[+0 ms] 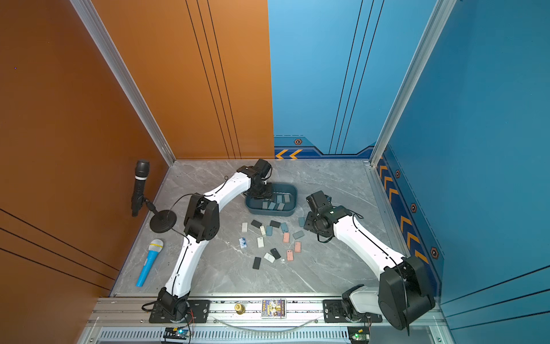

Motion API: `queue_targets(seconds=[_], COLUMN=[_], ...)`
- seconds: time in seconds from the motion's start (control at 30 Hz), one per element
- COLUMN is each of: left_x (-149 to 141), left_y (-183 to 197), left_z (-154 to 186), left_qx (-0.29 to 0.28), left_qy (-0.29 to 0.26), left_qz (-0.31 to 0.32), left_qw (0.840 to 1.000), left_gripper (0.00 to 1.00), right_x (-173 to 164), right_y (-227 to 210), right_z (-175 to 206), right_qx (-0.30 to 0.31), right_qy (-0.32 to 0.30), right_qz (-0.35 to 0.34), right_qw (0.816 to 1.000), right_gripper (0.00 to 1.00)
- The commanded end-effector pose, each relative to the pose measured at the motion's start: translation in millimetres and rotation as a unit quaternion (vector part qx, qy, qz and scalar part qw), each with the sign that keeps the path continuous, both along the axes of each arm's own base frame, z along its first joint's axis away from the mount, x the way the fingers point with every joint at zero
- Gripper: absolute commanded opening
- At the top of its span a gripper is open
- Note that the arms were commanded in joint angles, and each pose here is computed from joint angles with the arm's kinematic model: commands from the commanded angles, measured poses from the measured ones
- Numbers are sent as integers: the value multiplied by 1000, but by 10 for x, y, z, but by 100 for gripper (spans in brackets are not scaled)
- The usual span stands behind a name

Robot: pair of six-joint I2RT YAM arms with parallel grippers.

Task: Put the eraser in the storage box
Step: Place the eraser in the storage box.

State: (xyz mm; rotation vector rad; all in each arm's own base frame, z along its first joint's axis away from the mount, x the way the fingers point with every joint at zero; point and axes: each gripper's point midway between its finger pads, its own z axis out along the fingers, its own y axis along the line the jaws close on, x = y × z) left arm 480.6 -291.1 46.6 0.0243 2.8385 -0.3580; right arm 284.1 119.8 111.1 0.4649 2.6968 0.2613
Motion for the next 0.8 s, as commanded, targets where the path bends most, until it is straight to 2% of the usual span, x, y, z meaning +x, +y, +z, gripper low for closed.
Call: queue_targets(seconds=[0.0,0.33,0.77], left_x=[-92,-234,-692], left_y=[-11,-28,61], left_z=[269,820,1553], left_qx=[1,-14,-29], left_qy=[-13,-53,-105], left_qz=[-4,-14,-35], left_qw=[1000,998,993], left_gripper=[47,57,60], right_x=[-57,-51,-156], right_y=[-48,-29,54], right_z=[51,161,182], right_qx=[-3,1,-9], right_qy=[5,-5,-14], right_qz=[0,5,17], right_qw=[1000,1000,1000], right_gripper=[54,60,64])
